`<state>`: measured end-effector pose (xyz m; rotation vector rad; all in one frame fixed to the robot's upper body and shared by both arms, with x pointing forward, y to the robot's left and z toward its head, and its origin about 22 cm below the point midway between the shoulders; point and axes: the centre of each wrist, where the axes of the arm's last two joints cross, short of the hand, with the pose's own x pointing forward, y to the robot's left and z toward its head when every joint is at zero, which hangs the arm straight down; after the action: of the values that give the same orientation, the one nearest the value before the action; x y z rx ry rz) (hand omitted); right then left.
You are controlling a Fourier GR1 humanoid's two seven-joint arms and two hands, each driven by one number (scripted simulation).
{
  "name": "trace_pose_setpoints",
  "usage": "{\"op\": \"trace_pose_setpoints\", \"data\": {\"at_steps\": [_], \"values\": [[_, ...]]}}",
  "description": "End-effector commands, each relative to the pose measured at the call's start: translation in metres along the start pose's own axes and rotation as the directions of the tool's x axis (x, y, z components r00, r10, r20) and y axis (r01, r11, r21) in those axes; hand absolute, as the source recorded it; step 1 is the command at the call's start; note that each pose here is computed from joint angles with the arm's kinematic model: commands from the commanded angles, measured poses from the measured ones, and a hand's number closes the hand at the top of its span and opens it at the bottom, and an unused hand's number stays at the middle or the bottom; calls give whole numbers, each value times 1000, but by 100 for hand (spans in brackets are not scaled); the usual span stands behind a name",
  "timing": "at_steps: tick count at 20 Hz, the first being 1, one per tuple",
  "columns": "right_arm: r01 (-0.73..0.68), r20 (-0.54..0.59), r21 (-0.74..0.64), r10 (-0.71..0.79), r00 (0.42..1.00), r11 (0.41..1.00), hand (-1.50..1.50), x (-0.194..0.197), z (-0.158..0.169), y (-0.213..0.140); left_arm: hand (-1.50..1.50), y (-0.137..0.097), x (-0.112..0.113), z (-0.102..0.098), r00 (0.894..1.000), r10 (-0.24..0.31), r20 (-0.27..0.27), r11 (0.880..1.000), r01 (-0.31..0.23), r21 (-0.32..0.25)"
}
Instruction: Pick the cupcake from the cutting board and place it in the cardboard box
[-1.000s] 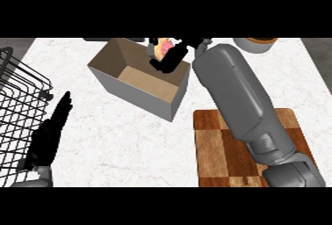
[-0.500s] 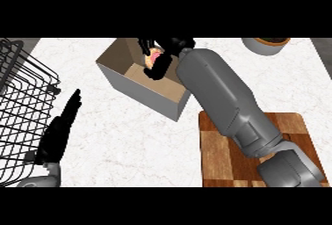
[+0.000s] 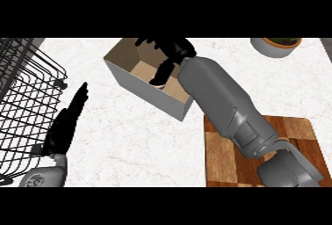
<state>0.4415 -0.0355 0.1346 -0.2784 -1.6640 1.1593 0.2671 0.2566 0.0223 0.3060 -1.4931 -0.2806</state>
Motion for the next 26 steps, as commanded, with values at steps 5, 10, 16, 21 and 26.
{"op": "trace_pose_setpoints", "data": {"at_steps": [5,10,16,21,26], "values": [[316,57,-227,-312,949,921,-150,-6,2,-8,0,2,-5,-7,1000,-8,0,1000,8,19],[516,134,-301,-500,856,802,-150,-15,3,-17,0,13,-14,9,1000,-8,-17,999,9,32],[611,157,-413,-608,778,675,-150,-57,20,-57,0,6,-5,2,1000,8,-12,999,-8,54],[587,136,-523,-619,774,618,-150,-104,53,-107,0,15,-15,11,1000,9,-21,998,-8,56],[589,171,-530,-603,779,610,-150,-142,94,-153,0,18,-8,0,1000,13,4,999,-13,36]]}}
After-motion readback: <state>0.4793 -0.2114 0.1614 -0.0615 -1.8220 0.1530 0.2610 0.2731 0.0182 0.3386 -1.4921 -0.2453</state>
